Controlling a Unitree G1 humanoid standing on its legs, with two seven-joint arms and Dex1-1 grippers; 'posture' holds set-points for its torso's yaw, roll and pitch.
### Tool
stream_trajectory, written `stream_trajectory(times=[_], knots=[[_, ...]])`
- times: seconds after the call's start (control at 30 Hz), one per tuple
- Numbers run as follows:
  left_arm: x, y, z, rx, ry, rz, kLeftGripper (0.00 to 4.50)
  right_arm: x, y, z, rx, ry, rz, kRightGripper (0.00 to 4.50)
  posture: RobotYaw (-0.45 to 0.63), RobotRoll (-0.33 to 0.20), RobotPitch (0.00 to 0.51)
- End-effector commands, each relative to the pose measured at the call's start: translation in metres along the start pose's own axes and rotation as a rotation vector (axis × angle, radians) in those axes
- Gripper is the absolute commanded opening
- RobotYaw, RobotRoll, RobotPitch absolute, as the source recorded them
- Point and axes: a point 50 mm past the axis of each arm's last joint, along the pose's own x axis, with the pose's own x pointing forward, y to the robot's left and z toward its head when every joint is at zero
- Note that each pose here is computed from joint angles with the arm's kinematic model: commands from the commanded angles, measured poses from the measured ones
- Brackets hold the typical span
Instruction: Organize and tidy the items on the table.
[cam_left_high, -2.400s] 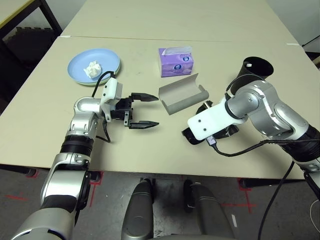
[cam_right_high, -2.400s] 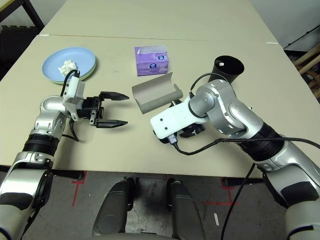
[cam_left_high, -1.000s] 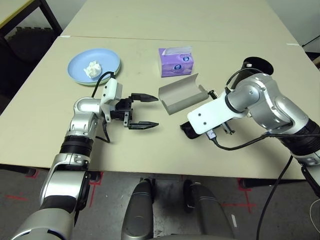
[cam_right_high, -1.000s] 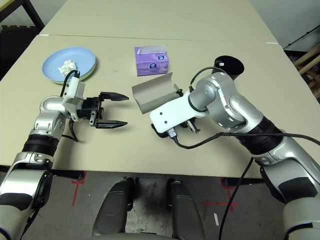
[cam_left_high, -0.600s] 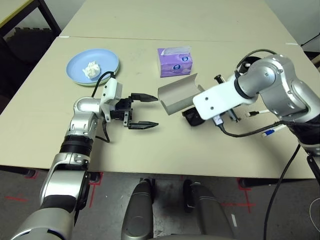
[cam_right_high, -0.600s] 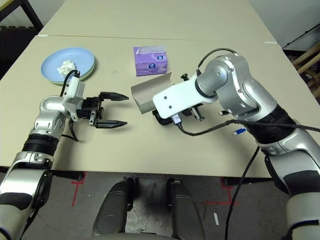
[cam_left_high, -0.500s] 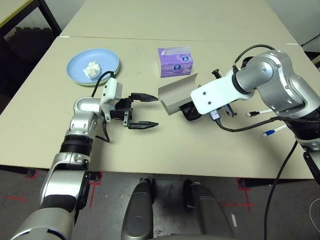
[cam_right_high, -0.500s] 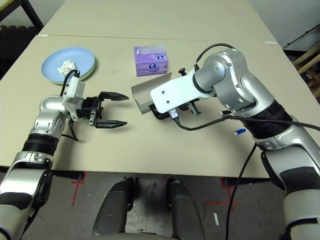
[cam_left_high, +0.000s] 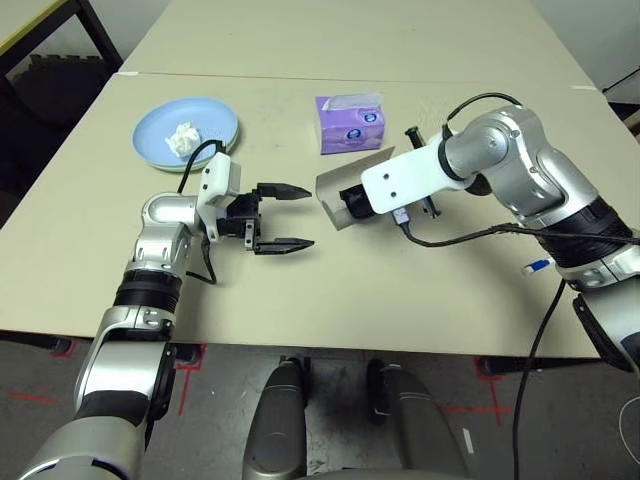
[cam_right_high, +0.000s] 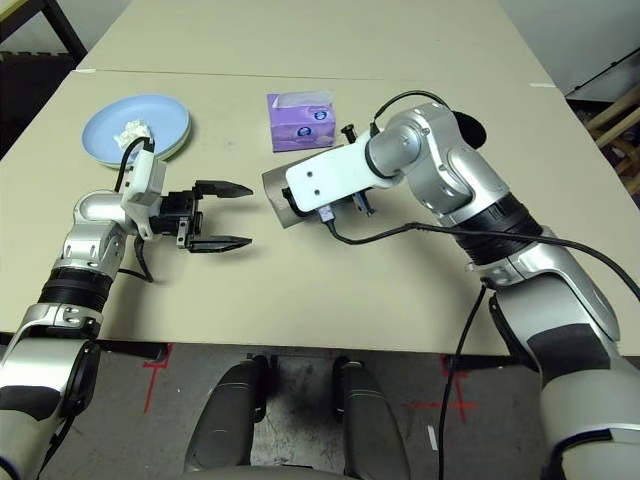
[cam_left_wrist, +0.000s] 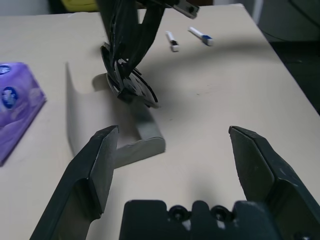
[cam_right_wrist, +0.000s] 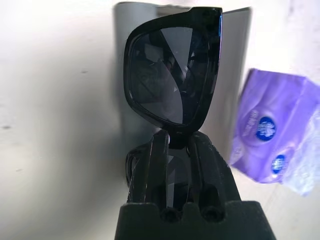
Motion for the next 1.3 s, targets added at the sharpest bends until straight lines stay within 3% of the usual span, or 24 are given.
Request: stream_trajectory(times=[0.03,0.77,1.3], knots=[[-0.002,-0.003,0.000,-0.028,-0.015,0.039,4.50,0.006,-0.003,0.001,-0.020,0.008,-0.001,0.52,0.18,0.000,0.202],[-0.008,-0.012,-0.001,-0.040,-0.030,0.136,4.50,0.021,-0.014,-0.002,-0.070,0.005,-0.023,0.52,0.21,0.000,0.204],[-0.008,-0.015,0.001,-0.039,-0.027,0.151,4.50,0.035,-0.008,-0.004,-0.106,-0.005,-0.011,0.52,0.22,0.000,0.205]])
